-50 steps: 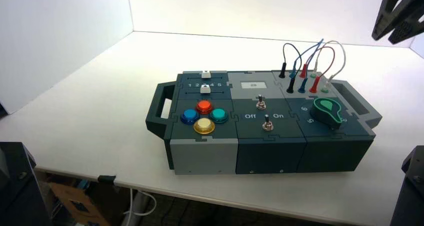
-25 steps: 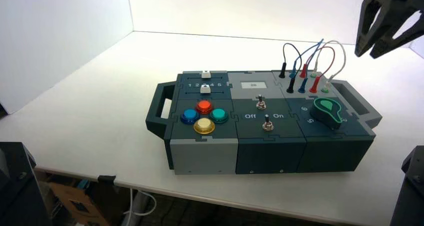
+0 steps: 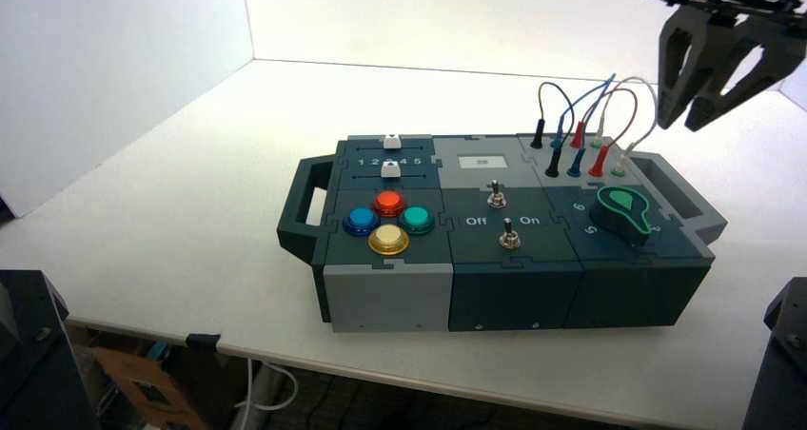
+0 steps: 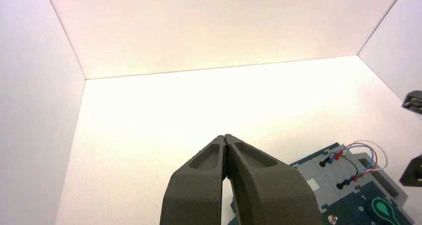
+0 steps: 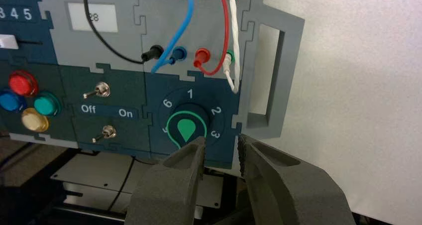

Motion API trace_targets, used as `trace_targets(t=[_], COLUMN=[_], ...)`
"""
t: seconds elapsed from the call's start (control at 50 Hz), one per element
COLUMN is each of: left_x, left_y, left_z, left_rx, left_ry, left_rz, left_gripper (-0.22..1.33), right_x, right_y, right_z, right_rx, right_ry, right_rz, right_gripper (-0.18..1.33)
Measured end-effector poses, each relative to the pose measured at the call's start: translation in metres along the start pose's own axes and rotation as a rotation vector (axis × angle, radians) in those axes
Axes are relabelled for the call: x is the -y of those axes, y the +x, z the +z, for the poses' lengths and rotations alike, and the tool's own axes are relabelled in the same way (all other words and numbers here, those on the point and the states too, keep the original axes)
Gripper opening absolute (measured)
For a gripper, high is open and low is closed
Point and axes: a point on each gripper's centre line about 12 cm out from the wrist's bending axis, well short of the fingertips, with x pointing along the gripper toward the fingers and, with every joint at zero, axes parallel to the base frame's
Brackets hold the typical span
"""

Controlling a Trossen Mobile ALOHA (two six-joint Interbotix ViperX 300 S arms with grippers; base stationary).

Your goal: Pull the white wire.

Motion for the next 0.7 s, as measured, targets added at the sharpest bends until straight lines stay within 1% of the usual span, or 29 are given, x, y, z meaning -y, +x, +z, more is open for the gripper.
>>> trace_targets(t=[0.12,0.26,0.36,0.7], left_x=[0.000,0.000,0.000,0.000], left_y=[0.001,0.004,0.006,0.008], left_z=[0.000,-0.001,-0.002,-0.002], left_rx=[-0.002,-0.014,-0.020,-0.025], left_ry=[0.004,0.010,0.008,0.016], left_rz=[0.000,0.001,0.000,0.000], left_gripper=[-0.16,-0.16,-0.16,-0.16], right_x=[-0.001,-0.002,-0.003,0.000], right_y=[0.002,0.003,0.009,0.035], right_z=[0.007,0.018,0.024,0.026], right_rx=[-0.015,-0.026,-0.054,-0.162], right_ry=[-0.007,-0.018,-0.022,-0.039], right_rz=[-0.001,-0.002,-0.006,-0.018], right_gripper=[0.77,0.77,0.77,0.77])
